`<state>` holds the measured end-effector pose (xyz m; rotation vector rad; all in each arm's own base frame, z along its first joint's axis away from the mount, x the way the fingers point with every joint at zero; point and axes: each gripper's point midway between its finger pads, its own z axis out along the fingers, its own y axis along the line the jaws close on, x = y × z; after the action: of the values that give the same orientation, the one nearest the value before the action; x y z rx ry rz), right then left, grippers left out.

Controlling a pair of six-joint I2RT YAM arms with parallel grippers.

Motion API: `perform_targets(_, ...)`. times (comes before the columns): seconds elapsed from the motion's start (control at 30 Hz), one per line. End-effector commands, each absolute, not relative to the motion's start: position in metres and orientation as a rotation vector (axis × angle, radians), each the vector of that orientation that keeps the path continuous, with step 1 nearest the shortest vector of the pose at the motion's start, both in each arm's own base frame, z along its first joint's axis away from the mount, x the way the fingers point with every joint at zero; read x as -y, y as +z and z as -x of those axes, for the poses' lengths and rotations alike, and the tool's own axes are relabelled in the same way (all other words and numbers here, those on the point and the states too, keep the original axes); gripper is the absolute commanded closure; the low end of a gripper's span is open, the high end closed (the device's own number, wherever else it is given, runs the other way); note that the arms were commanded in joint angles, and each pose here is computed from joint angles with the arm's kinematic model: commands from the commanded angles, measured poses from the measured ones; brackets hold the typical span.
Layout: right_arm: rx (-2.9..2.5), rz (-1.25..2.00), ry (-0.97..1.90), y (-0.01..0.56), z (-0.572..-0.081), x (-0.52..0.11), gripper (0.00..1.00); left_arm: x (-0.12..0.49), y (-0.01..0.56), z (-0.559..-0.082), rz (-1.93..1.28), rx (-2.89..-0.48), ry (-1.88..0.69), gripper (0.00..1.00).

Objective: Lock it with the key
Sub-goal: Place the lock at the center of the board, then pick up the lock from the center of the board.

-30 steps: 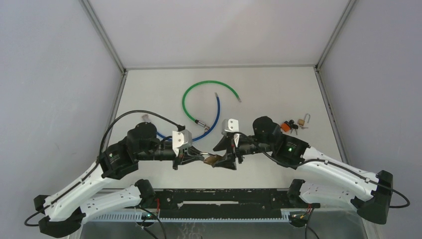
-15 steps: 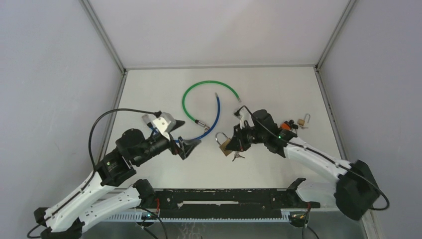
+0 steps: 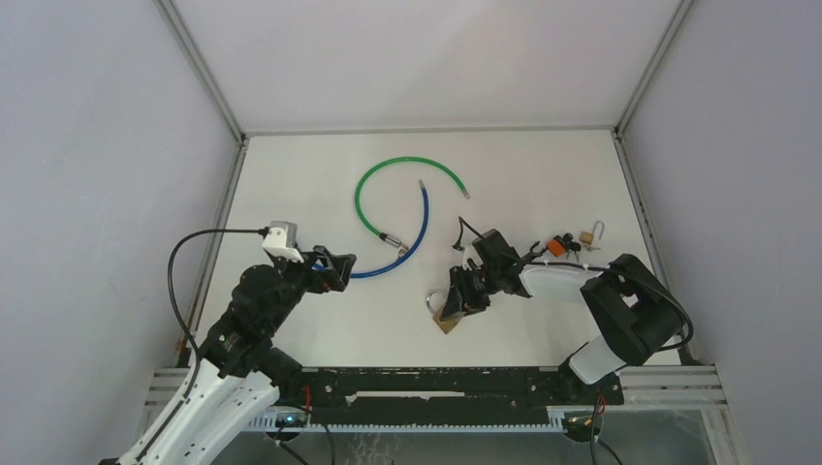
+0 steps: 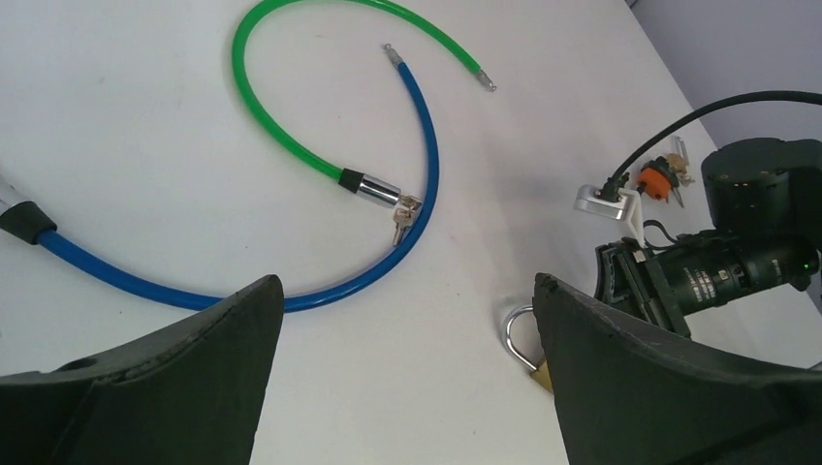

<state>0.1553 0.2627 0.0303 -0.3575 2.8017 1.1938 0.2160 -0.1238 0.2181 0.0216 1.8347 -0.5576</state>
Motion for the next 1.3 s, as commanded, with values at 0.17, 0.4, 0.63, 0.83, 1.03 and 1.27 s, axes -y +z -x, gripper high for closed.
perform_targets(0.17,-2.582,0.606,1.009,0.135,-0.198,-0.253,0.17,0.131,0.239,-0.209,-0.053,-1.742,-0.652,0.0)
perform_targets(0.4,-1.959,0.743,0.258,0.262,-0.344,-0.153,0.01,0.153,0.262,-0.199,-0.226,-1.614,-0.749,0.0)
perform_targets(0.63,-1.752,1.232,0.151,0.237,-0.38,-0.084,0.06,0.144,0.262,-0.183,-0.328,-1.562,-0.696,0.0)
perform_targets(0.83,-1.981,1.582,-0.002,0.146,-0.367,-0.007,0.08,0.136,0.255,-0.179,-0.345,-1.533,-0.65,0.0)
perform_targets(1.03,-2.083,1.811,-0.058,0.086,-0.36,0.026,0.05,0.138,0.248,-0.178,-0.399,-1.526,-0.632,0.0)
perform_targets(1.27,-2.087,2.052,0.0,0.036,-0.35,0.032,0.01,0.136,0.235,-0.184,-0.445,-1.548,-0.567,0.0)
